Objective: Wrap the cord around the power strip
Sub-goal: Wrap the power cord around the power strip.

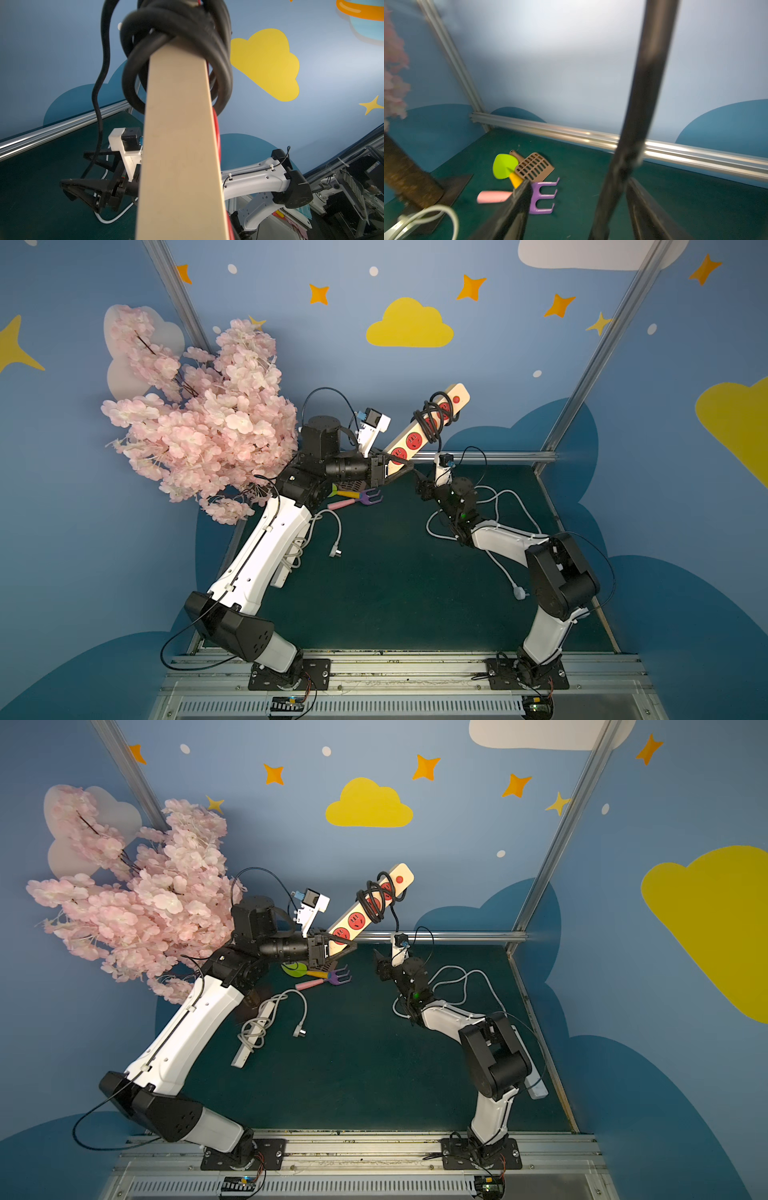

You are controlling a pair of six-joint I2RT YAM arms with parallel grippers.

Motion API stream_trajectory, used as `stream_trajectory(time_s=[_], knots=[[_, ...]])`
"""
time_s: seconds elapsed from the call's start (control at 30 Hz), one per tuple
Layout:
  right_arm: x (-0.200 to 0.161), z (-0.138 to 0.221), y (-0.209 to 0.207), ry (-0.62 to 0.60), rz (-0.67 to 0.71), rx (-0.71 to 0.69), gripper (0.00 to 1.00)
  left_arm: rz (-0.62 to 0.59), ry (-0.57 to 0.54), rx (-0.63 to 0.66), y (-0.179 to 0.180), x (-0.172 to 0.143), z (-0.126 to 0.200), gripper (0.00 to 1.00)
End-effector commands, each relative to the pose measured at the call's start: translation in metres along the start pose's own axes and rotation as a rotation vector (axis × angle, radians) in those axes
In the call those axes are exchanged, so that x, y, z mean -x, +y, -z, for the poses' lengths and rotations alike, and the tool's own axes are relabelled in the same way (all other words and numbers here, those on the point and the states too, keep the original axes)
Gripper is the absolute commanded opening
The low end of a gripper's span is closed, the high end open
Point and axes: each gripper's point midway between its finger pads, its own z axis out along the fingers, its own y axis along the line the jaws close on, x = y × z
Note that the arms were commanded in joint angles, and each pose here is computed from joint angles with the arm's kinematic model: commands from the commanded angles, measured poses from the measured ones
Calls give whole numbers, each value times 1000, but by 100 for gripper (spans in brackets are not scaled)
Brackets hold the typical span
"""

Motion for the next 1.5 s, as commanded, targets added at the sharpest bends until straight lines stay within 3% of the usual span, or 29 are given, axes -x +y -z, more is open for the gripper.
stream_trajectory(time_s=[0.0,0.07,0.13,0.27,0.4,0.53,0.7,0.83,0.9,0.97,1.07,1.13,1.23,1.47], knots=[[1,-17,-16,-15,20,-76,68,-169,-111,-50,-36,34,15,3],[-2,-26,-15,-7,45,-65,56,-171,-116,-47,-36,36,16,3],[-5,-29,-11,3,77,-49,34,-170,-127,-23,-33,38,16,3],[-26,-8,11,74,152,13,2,-139,-192,79,-6,52,24,3],[-47,31,39,167,278,86,0,-113,-235,159,26,58,25,3],[-54,78,67,247,421,189,0,-161,-145,354,83,39,19,3],[-38,133,79,282,605,235,0,-284,85,694,168,-2,37,2],[4,167,93,184,710,283,0,-371,325,917,225,-49,57,3],[32,178,102,113,747,313,0,-393,453,939,238,-76,56,2],[61,180,107,67,792,320,0,-428,575,886,230,-107,42,3],[94,167,102,46,830,276,0,-453,653,718,197,-145,14,2],[104,156,97,98,827,327,0,-429,686,560,167,-168,2,3],[96,140,86,201,863,401,0,-481,828,305,115,-212,-6,3],[80,108,32,309,872,503,0,-289,722,-111,18,-234,-7,3]])
